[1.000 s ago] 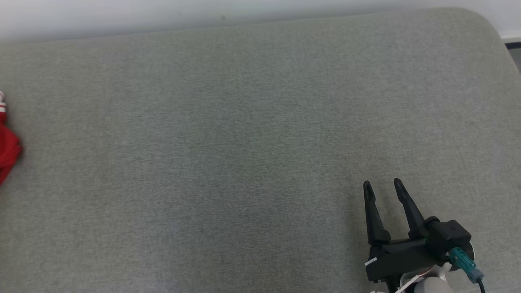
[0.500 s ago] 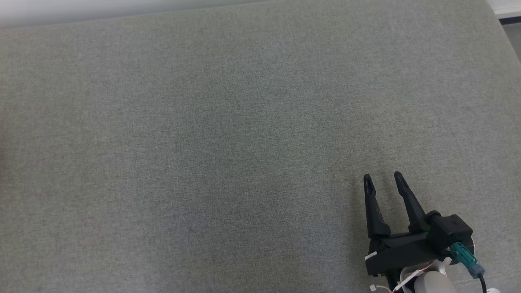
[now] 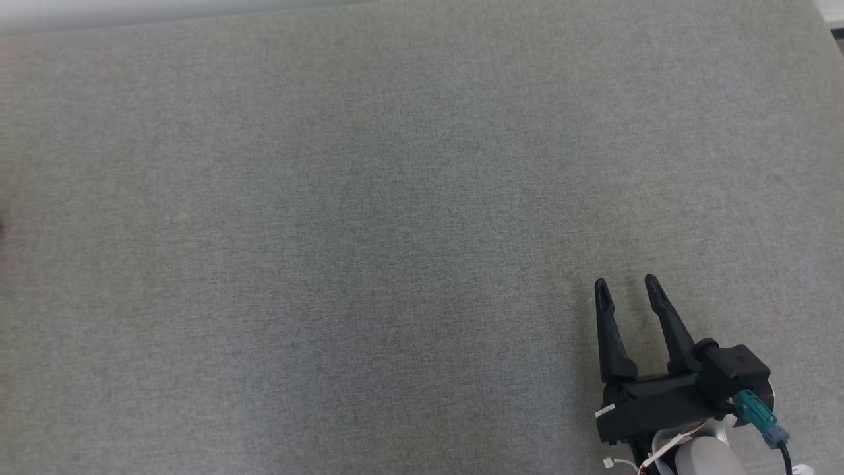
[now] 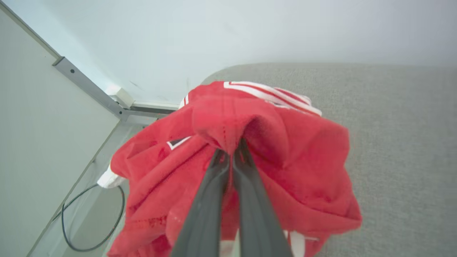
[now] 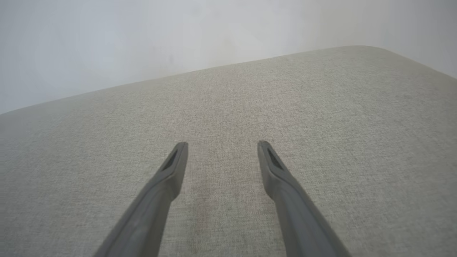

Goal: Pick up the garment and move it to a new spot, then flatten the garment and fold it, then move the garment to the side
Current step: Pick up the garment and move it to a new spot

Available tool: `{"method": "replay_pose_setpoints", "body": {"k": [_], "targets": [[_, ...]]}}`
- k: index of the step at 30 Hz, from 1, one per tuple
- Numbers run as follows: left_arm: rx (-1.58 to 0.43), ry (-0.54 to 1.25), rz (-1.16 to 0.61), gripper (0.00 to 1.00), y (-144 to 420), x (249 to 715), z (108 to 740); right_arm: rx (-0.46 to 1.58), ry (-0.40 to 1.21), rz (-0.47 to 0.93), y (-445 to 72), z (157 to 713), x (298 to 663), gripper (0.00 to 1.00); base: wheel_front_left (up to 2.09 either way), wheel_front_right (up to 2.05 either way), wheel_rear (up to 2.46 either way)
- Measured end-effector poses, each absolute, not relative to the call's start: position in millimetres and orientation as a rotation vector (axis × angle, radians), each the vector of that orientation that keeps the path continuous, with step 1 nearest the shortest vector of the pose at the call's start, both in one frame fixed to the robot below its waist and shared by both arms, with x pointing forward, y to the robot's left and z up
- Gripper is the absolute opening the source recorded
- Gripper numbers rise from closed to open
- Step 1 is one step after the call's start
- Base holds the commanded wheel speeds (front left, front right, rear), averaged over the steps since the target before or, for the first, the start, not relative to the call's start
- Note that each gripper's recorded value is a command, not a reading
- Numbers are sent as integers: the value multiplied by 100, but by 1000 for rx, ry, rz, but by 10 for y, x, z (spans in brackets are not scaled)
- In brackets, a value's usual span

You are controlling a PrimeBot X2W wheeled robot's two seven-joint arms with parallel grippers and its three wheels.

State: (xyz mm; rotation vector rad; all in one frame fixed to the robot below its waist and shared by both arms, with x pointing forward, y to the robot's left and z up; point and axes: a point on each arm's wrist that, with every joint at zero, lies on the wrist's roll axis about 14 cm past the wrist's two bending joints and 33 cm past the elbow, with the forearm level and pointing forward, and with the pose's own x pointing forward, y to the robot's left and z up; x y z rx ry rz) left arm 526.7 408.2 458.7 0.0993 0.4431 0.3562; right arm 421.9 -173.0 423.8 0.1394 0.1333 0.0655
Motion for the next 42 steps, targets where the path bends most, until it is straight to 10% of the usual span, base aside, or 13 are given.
{"method": "replay_pose_setpoints", "body": {"k": [23, 42], "targets": [[158, -602, 75, 0, 3123, 5469, 8034, 175, 82, 108, -1568, 4497, 3978, 100, 0, 0, 0], [-32, -759, -454, 0, 947, 5355, 8598, 191, 60, -34, -2020, 4582, 3661, 100, 0, 0, 0]]}}
